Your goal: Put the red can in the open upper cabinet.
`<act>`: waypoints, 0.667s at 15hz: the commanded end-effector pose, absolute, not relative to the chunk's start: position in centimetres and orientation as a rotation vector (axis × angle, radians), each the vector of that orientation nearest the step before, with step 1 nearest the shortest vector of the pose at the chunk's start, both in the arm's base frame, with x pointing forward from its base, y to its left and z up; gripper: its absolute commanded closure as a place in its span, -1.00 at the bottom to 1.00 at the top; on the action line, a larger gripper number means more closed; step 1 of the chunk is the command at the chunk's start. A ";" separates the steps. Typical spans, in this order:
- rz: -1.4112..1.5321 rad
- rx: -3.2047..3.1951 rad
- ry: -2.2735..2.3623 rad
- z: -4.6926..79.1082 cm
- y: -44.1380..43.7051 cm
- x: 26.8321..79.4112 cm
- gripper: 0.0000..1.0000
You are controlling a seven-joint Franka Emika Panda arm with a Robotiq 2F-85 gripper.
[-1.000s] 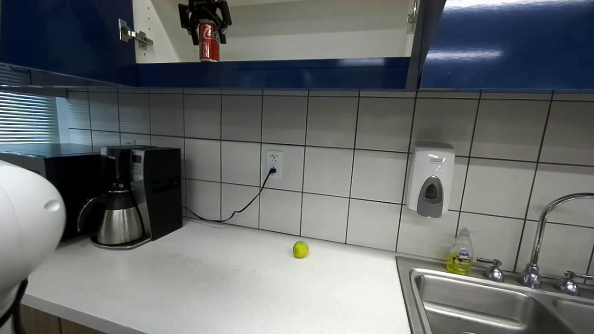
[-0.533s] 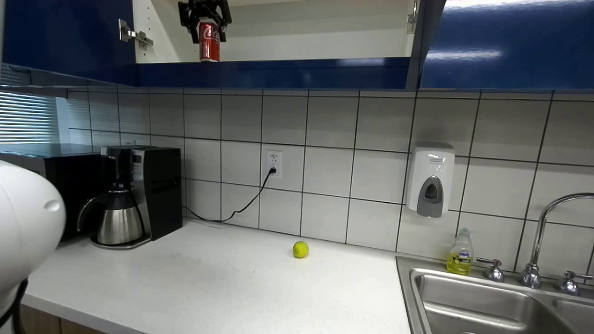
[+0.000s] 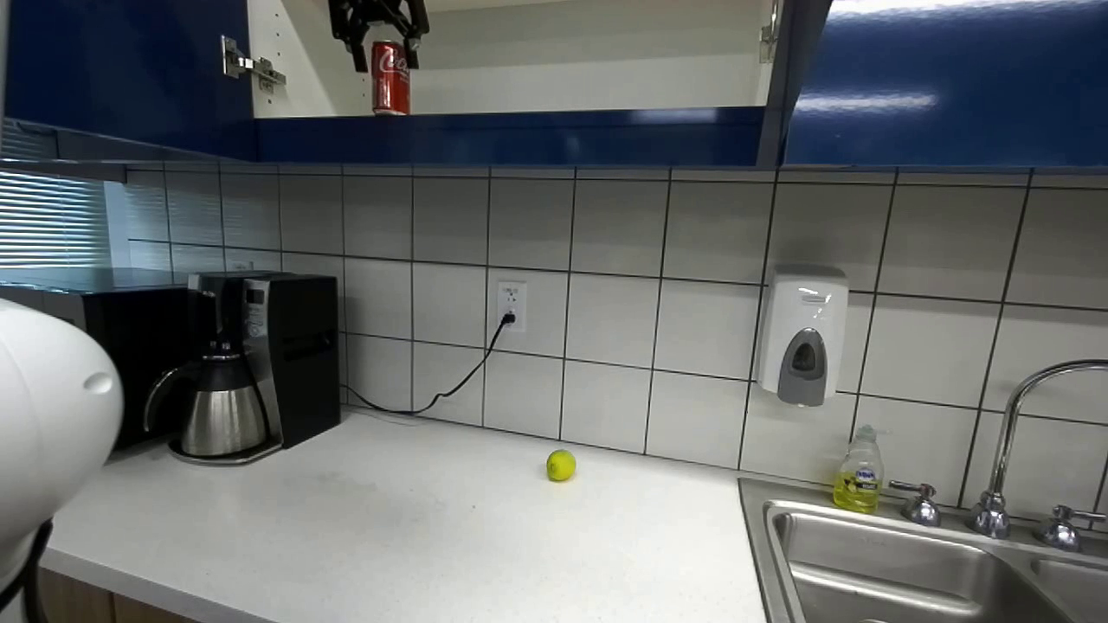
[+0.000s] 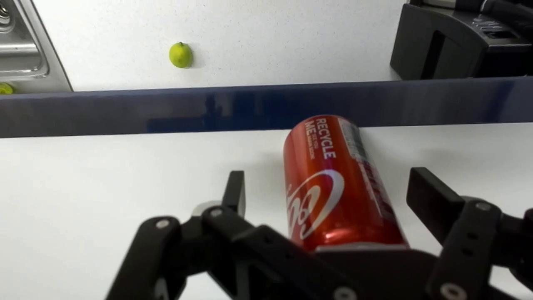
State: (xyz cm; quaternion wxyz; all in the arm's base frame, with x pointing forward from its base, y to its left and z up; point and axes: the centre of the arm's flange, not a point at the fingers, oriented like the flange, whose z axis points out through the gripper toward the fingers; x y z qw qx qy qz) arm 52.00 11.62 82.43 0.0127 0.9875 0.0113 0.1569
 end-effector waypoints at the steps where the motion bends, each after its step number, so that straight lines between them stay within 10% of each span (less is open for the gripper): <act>1: 0.475 3.079 0.027 83.9 11.9 50.5 -1.00; 10: 0.497 3.091 0.081 84.3 11.9 44.9 -1.00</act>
